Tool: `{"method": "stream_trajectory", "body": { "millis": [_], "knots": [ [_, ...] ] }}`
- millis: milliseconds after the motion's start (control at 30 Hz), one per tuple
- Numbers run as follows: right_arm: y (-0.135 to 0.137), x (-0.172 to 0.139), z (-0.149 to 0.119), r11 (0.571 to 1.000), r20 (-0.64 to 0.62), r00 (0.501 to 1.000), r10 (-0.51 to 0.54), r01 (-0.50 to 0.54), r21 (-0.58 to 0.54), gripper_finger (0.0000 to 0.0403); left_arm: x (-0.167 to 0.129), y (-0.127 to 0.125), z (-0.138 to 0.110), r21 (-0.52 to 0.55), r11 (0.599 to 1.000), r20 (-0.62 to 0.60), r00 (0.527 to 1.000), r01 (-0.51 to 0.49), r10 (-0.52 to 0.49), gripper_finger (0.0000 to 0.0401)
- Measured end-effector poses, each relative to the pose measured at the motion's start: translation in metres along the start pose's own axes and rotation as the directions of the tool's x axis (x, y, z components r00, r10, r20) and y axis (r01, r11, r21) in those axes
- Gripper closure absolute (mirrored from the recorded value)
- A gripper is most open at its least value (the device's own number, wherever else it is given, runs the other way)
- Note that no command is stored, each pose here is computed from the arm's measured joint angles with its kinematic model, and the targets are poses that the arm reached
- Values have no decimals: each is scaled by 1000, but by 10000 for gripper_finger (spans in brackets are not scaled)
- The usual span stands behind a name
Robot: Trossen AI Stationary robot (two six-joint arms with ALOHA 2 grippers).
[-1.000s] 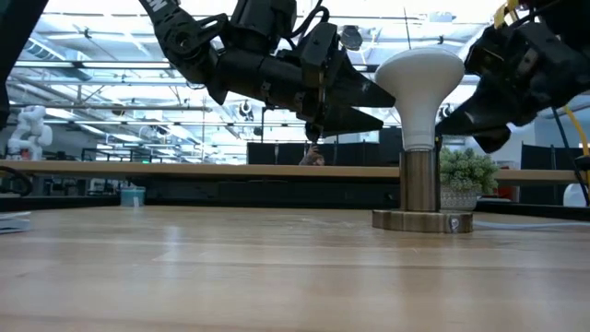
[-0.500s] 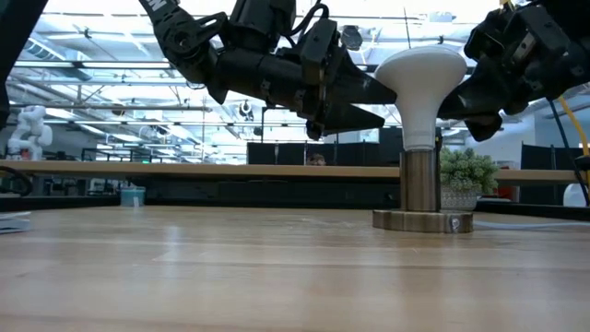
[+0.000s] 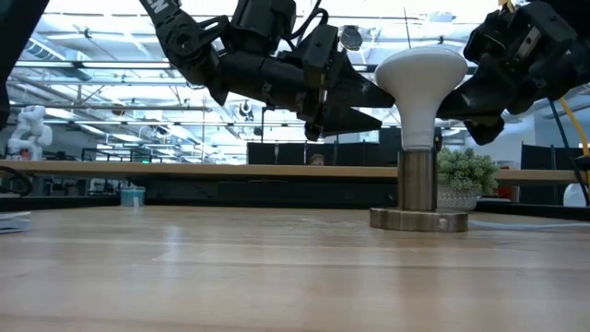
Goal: Screw lightbulb
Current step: Insert the lightbulb into the bronze lamp socket
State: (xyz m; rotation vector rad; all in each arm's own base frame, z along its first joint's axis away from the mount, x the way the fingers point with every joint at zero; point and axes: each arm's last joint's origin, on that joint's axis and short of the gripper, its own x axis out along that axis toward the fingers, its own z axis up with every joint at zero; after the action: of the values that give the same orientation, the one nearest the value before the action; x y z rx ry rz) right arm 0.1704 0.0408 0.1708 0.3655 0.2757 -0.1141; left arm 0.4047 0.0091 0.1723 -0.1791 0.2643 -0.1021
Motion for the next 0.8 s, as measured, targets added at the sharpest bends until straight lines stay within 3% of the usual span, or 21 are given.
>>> {"method": "stream_trajectory", "body": {
  "millis": [600, 800],
  "knots": [
    [2, 0, -1, 997, -23, 998, 53, -52, 49, 403, -3, 19, 3, -14, 999, 13, 999, -53, 53, 117],
    [1, 0, -1, 998, -29, 998, 47, -46, 44, 403, -3, 19, -3, -23, 999, -50, 998, -45, 43, 117]
  ]
}}
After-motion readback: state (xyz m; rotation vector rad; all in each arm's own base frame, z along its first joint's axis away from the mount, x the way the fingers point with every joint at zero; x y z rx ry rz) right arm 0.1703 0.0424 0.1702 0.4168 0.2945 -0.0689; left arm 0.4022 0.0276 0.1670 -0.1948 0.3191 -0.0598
